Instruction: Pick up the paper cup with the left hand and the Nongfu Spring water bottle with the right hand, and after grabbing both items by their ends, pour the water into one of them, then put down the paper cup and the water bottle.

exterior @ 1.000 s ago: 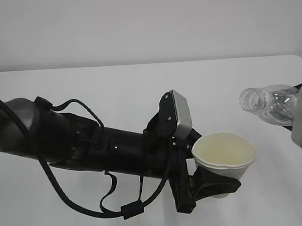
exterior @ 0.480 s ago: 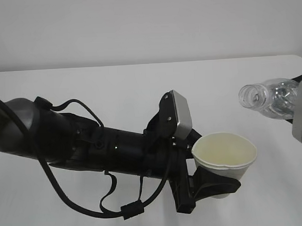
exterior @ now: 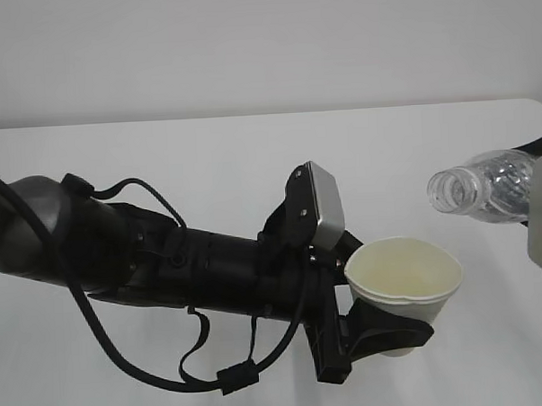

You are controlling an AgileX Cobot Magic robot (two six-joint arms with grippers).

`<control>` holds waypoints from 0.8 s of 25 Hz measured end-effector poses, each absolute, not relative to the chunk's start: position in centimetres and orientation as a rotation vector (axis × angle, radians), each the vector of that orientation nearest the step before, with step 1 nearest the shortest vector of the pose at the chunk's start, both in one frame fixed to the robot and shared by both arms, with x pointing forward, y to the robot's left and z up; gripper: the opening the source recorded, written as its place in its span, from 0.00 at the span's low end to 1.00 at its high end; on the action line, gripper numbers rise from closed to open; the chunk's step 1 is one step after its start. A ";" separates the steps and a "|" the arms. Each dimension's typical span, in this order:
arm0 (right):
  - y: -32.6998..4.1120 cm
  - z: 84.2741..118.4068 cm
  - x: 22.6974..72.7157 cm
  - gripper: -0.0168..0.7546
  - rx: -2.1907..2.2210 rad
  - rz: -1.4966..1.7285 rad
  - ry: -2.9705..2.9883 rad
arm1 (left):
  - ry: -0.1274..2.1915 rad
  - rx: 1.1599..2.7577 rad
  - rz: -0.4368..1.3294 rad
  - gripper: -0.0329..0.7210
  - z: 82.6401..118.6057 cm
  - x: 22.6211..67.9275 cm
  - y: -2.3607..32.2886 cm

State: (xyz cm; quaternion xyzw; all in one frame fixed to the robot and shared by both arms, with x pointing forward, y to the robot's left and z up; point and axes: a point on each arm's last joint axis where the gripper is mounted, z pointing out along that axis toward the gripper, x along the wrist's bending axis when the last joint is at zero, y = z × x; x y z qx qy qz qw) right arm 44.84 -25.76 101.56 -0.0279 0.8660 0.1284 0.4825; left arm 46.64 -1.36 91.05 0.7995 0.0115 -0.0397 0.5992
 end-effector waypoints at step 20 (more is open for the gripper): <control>-25.9 101.8 45.0 0.56 -0.144 0.254 2.098 | -0.004 1.834 -0.113 0.68 91.2 46.4 -1.4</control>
